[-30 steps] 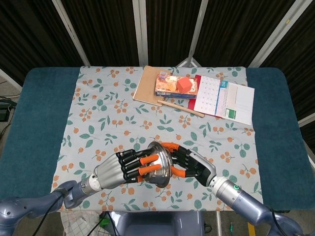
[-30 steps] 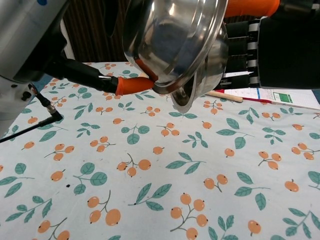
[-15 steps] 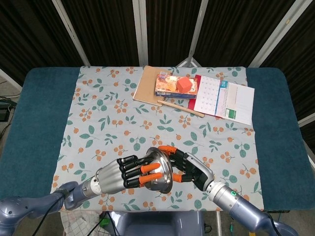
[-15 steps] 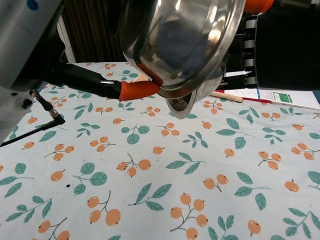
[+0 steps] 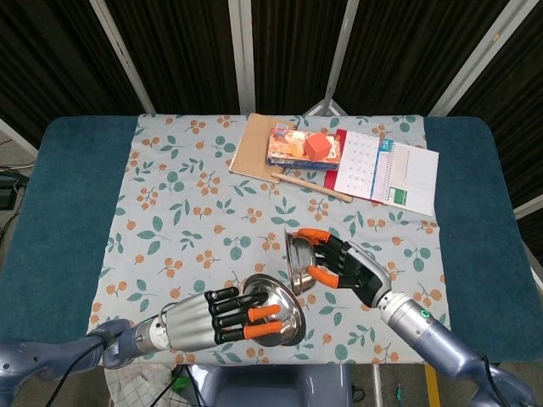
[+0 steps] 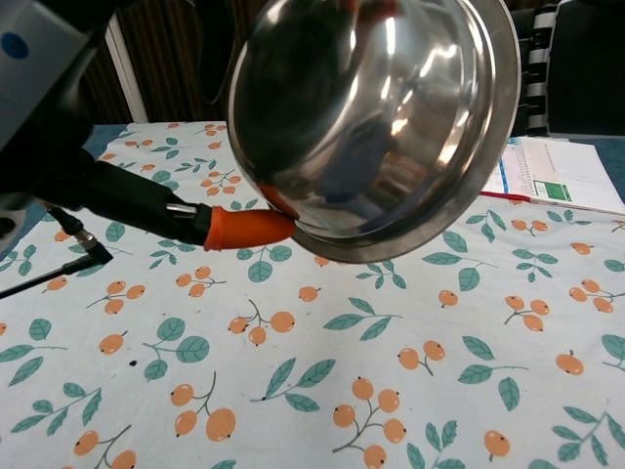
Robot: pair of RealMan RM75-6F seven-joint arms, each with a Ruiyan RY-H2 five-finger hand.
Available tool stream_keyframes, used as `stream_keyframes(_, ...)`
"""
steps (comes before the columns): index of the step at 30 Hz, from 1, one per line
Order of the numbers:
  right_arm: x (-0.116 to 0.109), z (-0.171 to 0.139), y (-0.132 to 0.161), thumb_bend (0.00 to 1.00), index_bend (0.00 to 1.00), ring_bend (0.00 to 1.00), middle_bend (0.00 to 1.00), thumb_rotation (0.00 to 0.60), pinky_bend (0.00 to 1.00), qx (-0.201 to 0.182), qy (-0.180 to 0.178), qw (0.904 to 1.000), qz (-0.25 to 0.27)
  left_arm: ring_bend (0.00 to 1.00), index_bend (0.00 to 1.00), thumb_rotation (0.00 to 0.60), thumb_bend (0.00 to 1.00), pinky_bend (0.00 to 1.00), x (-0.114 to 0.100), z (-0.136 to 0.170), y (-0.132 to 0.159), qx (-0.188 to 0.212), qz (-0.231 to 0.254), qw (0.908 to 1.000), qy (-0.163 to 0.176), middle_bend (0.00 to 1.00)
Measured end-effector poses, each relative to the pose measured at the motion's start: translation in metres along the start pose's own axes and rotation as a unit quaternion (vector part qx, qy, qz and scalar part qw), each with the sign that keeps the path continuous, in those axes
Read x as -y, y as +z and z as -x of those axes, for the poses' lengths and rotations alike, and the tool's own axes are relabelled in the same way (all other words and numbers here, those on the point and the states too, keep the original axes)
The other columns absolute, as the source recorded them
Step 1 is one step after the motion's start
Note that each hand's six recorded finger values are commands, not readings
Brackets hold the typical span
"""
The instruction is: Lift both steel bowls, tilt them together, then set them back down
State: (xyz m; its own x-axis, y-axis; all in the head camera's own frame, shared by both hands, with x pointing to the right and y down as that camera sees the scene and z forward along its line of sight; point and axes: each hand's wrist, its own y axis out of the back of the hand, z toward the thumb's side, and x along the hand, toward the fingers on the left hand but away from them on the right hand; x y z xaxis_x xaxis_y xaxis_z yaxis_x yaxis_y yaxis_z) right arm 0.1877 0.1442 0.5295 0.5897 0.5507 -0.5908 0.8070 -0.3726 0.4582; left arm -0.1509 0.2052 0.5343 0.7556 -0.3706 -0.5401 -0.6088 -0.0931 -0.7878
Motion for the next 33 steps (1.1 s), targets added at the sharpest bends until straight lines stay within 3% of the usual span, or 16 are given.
stream_keyframes(18, -0.027, -0.004, -0.005, 0.39, 0.65, 0.62, 0.62, 0.600, 0.82, 0.005, -0.010, 0.9998, 0.017, 0.42, 0.43, 0.600, 0.40, 0.65, -0.012, 0.005, -0.017, 0.009, -0.054, 0.9985, -0.001, 0.55)
stream_keyframes(26, -0.046, -0.011, -0.001, 0.39, 0.65, 0.62, 0.62, 0.600, 0.82, -0.002, -0.031, 0.9991, 0.028, 0.42, 0.43, 0.600, 0.40, 0.65, -0.016, 0.009, -0.024, 0.007, -0.066, 0.9978, -0.001, 0.55)
stream_keyframes(33, -0.036, -0.019, 0.000, 0.39, 0.64, 0.61, 0.62, 0.600, 0.82, 0.001, -0.011, 0.9996, 0.027, 0.42, 0.43, 0.600, 0.40, 0.65, -0.007, 0.010, -0.033, 0.000, -0.065, 0.9978, -0.014, 0.54)
